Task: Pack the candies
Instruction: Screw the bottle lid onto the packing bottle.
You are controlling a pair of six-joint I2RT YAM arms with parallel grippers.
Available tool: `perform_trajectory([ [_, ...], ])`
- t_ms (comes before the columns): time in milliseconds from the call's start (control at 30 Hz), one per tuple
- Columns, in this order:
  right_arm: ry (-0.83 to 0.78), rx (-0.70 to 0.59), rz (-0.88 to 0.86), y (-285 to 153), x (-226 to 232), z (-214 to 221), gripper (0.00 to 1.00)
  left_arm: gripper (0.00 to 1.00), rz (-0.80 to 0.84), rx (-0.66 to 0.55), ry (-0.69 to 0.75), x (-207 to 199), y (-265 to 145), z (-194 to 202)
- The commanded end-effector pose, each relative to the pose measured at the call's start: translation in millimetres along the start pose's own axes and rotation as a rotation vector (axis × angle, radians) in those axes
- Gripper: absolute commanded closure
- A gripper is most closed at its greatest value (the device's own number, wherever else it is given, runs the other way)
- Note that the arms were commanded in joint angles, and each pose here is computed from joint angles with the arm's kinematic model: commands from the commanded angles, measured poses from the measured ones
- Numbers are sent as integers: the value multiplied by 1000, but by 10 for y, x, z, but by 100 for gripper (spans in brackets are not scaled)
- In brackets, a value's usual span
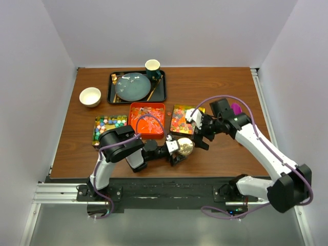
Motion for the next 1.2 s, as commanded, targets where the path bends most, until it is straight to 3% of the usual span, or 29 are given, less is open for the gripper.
perform_trajectory([
  [0,-244,38,-212,217,61,-9,1,100,63,210,-67,-222,-201,551],
  [167,-467,149,-393,479,59,74,1,100,68,216,-65,-230,-207,567],
  [200,-558,152,-413,525,72,46,1,100,68,214,-66,-230,-202,563],
  [300,-619,137,-408,619,14,-5,1,100,72,217,-71,-239,-196,577],
  [933,-715,151,-497,884,95,37,1,100,52,237,-57,-190,-182,614],
  [1167,-713,194,-526,870,165,187,9,100,50,243,-53,-187,-187,628],
])
Point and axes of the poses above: each gripper's point midway between its finger pads, its own y axis out along the fingers, its own x axis along the line the jaws close on, z = x × y, the point moved 2 cm from there along -y, back along the fingers, and after that the axes turned 11 degrees about y, right-handed, at the moved point
